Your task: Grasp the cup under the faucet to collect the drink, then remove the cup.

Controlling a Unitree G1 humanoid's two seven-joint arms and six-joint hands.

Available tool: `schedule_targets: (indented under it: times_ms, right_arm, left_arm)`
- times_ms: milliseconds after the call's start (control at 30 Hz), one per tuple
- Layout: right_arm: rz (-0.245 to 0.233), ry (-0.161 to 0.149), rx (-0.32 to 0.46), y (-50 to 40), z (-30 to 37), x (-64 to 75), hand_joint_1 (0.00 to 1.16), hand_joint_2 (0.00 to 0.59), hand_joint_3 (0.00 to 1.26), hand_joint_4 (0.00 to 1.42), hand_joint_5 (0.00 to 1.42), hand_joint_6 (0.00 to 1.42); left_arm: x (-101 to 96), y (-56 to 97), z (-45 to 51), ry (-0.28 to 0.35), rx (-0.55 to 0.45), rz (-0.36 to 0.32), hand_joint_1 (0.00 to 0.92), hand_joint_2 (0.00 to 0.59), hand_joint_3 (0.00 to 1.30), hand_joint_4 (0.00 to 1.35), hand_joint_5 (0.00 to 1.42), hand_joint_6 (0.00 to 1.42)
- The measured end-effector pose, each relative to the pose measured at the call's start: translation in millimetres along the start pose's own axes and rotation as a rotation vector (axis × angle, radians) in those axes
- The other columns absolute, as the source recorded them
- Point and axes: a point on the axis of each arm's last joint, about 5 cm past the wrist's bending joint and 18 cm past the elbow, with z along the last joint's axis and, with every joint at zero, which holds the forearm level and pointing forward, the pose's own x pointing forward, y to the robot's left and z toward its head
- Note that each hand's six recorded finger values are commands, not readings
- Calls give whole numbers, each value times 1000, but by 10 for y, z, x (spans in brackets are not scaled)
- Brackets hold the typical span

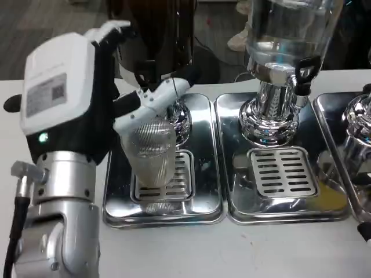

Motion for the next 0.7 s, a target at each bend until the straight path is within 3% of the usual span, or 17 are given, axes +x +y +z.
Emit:
schedule_targets:
  times_ms: [100, 400, 700]
  right_arm:
    - [1, 4, 3, 5, 0, -14, 540, 290, 294, 211, 158, 0]
    - [-14, 4, 20, 3, 4, -74, 539, 290, 287, 211, 157, 0]
    - [-16, -7, 17, -5, 8, -80, 538, 290, 285, 204, 157, 0]
  left_arm:
    - [69, 9, -17, 16, 4, 6, 14, 54, 351, 290, 834, 1071]
    - [135, -155, -61, 75, -1, -87, 14, 54, 353, 298, 832, 1045]
    - [131, -193, -33, 63, -3, -112, 14, 54, 371, 314, 842, 1045]
